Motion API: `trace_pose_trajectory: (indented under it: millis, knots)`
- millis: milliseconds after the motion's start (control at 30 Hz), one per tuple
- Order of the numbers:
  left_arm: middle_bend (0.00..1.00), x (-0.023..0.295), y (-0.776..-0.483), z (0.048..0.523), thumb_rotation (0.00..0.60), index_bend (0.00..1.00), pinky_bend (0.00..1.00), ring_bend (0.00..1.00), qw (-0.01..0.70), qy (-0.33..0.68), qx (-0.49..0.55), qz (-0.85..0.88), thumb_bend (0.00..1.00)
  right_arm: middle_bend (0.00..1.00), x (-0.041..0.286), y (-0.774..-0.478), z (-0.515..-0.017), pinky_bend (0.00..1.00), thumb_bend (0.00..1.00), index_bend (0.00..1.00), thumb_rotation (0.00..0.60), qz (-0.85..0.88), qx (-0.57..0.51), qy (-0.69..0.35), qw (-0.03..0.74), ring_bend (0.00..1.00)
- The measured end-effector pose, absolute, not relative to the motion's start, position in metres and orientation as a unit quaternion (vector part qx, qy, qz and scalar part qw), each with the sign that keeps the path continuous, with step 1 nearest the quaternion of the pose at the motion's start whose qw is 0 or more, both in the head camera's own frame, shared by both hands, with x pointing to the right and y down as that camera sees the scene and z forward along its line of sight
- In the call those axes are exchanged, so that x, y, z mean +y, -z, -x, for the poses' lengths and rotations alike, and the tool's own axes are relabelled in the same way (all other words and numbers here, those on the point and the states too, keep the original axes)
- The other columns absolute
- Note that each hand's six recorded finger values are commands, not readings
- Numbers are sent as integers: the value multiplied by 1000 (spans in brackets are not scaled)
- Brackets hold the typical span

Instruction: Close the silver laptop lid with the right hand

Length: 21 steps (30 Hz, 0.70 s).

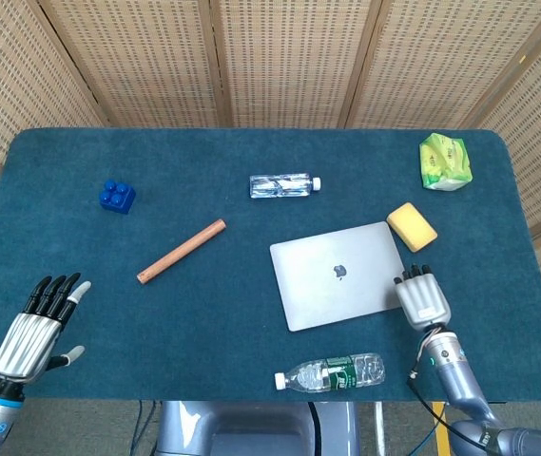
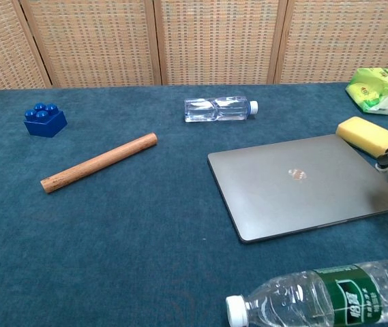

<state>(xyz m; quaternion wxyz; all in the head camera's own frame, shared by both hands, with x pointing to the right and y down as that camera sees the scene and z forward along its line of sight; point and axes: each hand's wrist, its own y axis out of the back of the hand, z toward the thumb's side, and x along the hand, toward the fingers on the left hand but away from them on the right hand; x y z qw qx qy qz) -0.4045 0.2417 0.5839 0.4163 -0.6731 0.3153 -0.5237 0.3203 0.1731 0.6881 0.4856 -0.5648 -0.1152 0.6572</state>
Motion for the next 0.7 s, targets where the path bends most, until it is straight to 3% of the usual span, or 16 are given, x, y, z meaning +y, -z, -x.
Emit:
trace_pose_trajectory:
  millis: [133, 233, 300, 467, 600, 700]
  knots:
    - [0, 241, -582, 406, 600, 0, 0, 0, 417, 523, 319, 671, 79, 223, 164, -675, -321, 273, 901, 367, 600, 559, -139, -651, 494, 116]
    - [0, 240, -581, 408, 600, 0, 0, 0, 417, 525, 323, 668, 79, 104, 156, -656, -322, 254, 738, 234, 600, 552, -171, -639, 507, 26]
    - [0, 239, -581, 409, 600, 0, 0, 0, 417, 527, 324, 666, 79, 19, 151, -643, -323, 185, 617, 136, 600, 550, -195, -627, 516, 0]
    - [0, 239, -582, 412, 600, 0, 0, 0, 414, 532, 326, 663, 79, 0, 149, -611, -334, 80, 447, 20, 600, 553, -270, -596, 516, 0]
    - [0, 237, -581, 415, 600, 0, 0, 0, 415, 534, 330, 659, 78, 0, 157, -595, -350, 36, 282, 1, 600, 557, -324, -582, 496, 0]
    - [0, 236, -579, 416, 600, 0, 0, 0, 416, 533, 335, 656, 78, 0, 166, -587, -362, 10, 214, 0, 600, 565, -356, -572, 476, 0]
